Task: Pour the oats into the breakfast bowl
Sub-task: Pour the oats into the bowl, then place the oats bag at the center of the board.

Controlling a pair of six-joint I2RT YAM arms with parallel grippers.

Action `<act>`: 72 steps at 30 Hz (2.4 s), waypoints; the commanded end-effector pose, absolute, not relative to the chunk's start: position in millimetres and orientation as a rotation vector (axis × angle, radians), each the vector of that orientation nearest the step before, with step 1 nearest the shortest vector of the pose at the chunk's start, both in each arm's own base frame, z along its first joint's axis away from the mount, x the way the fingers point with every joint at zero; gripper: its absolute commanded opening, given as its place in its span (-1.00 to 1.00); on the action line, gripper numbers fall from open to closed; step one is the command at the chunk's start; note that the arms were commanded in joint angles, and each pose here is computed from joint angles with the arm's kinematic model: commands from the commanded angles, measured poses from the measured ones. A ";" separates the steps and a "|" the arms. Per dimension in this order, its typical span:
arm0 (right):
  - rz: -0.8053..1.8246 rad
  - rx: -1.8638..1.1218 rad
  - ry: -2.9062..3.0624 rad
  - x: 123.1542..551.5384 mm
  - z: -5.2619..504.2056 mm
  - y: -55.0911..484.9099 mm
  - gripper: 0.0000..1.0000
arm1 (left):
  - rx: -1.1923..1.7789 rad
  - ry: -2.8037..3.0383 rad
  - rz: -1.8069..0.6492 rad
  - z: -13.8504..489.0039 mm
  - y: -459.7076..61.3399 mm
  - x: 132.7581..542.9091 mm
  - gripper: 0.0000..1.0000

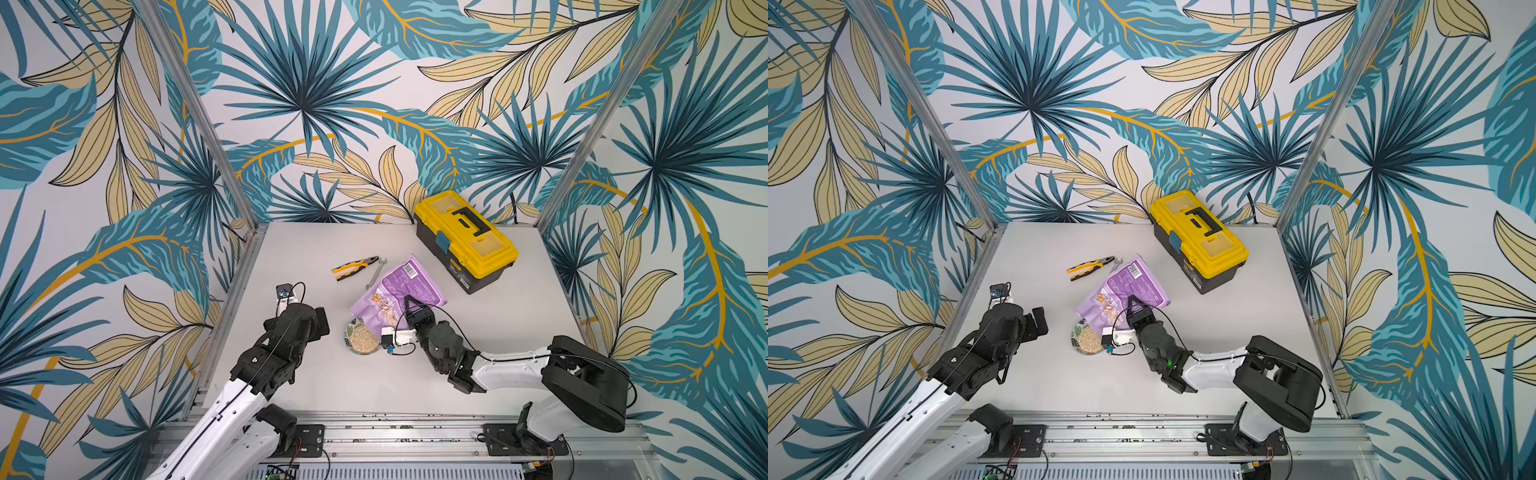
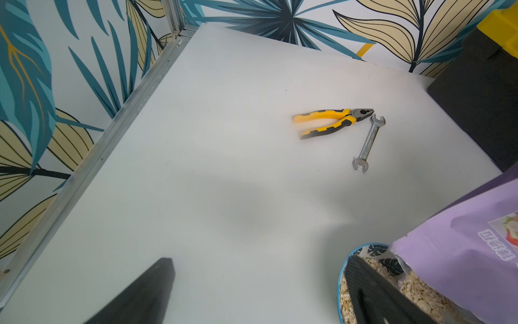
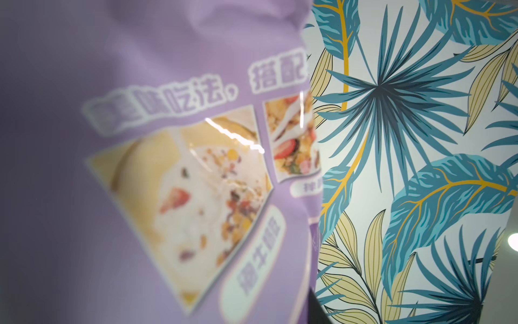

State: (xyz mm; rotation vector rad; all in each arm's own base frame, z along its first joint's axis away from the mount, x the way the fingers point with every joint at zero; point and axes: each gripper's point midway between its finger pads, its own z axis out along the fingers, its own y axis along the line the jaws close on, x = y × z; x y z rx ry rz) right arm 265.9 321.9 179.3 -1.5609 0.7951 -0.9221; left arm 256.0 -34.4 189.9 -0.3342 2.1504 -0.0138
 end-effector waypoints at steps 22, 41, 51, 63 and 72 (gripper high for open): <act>-0.220 -1.225 1.457 262.7 180.3 315.6 -1.00 | -0.310 2.103 -0.107 224.2 -43.9 258.7 1.00; 0.548 -0.803 1.616 252.7 200.7 300.1 -1.00 | -0.245 2.085 -0.198 234.0 -58.7 260.6 1.00; 0.698 -0.561 1.548 259.9 201.0 268.4 -1.00 | 0.005 2.128 -0.459 228.6 -119.2 273.1 1.00; 0.614 0.012 1.569 293.9 184.1 218.4 -1.00 | 0.271 1.972 -0.677 247.7 -214.9 265.6 0.94; 0.638 0.011 1.630 288.5 148.6 236.3 -0.54 | 0.433 1.929 -0.714 252.8 -266.9 261.1 0.88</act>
